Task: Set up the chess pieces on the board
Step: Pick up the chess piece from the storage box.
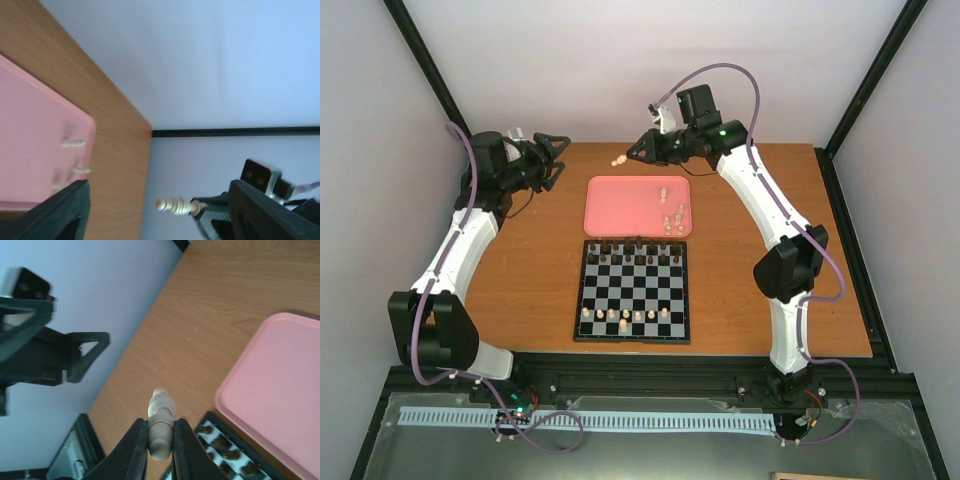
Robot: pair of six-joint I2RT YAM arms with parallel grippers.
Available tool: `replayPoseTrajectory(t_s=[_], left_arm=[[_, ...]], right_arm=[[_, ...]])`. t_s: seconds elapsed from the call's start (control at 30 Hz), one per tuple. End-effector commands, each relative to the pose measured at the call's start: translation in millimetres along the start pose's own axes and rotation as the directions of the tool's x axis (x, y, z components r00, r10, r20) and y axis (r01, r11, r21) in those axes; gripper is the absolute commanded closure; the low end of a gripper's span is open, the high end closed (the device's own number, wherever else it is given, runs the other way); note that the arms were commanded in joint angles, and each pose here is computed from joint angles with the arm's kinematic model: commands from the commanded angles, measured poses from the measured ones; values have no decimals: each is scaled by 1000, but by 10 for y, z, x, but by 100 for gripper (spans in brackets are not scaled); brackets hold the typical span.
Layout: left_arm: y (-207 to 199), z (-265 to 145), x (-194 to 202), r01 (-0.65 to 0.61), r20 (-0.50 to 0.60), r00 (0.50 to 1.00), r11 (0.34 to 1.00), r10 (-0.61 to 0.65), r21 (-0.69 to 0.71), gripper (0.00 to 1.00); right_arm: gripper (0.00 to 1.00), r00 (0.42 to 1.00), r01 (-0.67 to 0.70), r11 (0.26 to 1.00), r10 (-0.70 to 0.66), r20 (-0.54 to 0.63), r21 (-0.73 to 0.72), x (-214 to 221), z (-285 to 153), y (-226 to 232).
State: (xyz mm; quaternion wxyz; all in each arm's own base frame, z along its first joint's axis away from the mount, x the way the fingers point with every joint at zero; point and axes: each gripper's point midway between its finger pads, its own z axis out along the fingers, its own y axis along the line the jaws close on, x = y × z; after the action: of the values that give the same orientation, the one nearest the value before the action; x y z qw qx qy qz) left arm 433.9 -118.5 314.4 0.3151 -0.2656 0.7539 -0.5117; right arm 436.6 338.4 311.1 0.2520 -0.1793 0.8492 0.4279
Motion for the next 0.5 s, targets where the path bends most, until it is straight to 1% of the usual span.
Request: replayPoseTrajectory(t_s=[0.0,0.1,0.2,0.37,0.47], left_arm=[[-362,20,-67,126,-4,992,982,-126,144,25],[-431,53,-28,148,-25,989,975,-146,166,31],[-499,49,-17,162,-23,987,969,-161,189,35],[-695,88,18,195,-60,981,952,-186,237,35],[-824,103,50,220,-74,975,937,-208,270,35]], right_arm=[[89,998,4,986,8,69,-166,-190,-361,526],[89,995,7,975,15,100,-222,-277,-473,705],[89,994,-5,961,36,107,-276,-334,-514,829],[90,993,-17,941,56,107,-339,-391,-539,961],[90,993,-16,937,56,105,-349,-409,-516,990]])
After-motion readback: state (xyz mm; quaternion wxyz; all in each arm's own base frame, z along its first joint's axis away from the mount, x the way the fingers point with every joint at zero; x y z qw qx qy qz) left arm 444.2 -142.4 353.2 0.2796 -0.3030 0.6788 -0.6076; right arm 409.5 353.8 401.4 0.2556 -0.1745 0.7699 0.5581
